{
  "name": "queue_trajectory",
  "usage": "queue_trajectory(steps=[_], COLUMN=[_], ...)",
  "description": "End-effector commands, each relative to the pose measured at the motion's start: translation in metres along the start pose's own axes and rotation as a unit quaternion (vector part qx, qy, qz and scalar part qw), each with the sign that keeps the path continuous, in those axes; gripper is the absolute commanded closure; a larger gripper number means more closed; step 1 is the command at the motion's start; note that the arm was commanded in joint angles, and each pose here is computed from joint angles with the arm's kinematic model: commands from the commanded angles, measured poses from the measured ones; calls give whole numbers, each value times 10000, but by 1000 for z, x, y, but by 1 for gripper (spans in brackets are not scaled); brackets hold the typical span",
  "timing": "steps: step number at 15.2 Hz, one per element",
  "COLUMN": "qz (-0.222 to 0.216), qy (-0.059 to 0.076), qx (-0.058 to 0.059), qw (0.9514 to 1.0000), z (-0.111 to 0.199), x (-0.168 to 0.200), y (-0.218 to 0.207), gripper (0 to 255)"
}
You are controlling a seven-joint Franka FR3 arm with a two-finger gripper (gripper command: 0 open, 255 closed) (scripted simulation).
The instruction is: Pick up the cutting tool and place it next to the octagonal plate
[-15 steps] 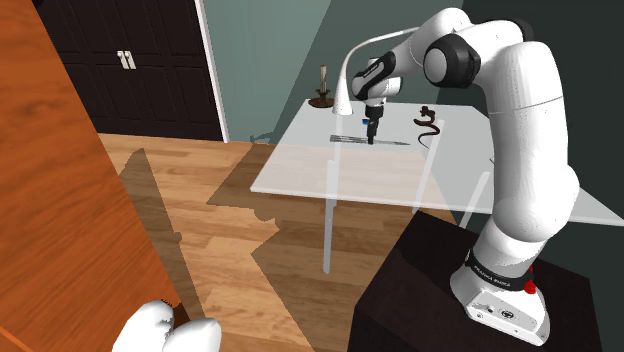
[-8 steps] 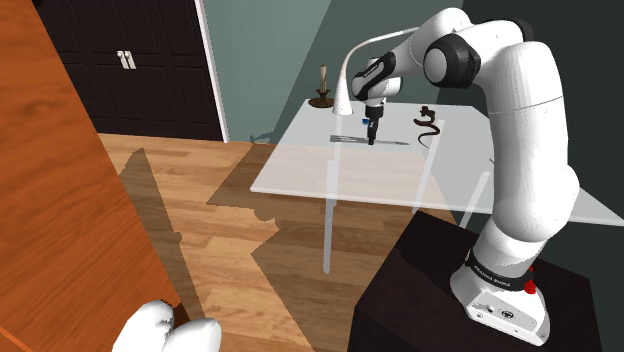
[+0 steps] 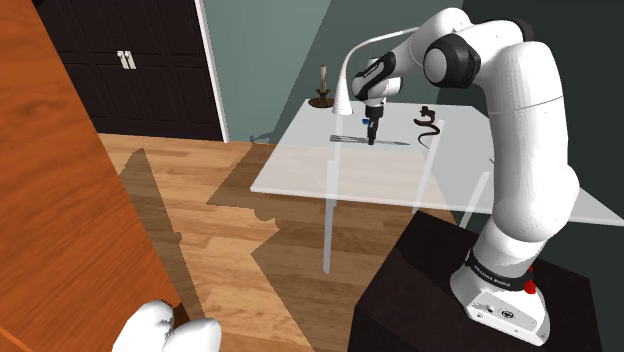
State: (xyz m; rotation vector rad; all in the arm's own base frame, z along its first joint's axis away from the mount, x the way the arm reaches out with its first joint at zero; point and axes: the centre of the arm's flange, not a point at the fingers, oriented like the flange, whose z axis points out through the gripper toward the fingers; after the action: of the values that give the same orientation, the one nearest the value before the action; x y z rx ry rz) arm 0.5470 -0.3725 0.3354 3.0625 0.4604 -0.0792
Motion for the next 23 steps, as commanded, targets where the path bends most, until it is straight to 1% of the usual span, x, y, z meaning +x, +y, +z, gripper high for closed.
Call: queue_trajectory(steps=[1,17,18,23], qz=[0,0,0,0], qy=[0,0,0,0], qx=[0,0,0,0], qw=[10000,10000,10000,10000], z=[-5,-90,-90,-88], x=[0,-5,-5,-67], y=[0,3,3,-19], gripper=[255,255,255,255])
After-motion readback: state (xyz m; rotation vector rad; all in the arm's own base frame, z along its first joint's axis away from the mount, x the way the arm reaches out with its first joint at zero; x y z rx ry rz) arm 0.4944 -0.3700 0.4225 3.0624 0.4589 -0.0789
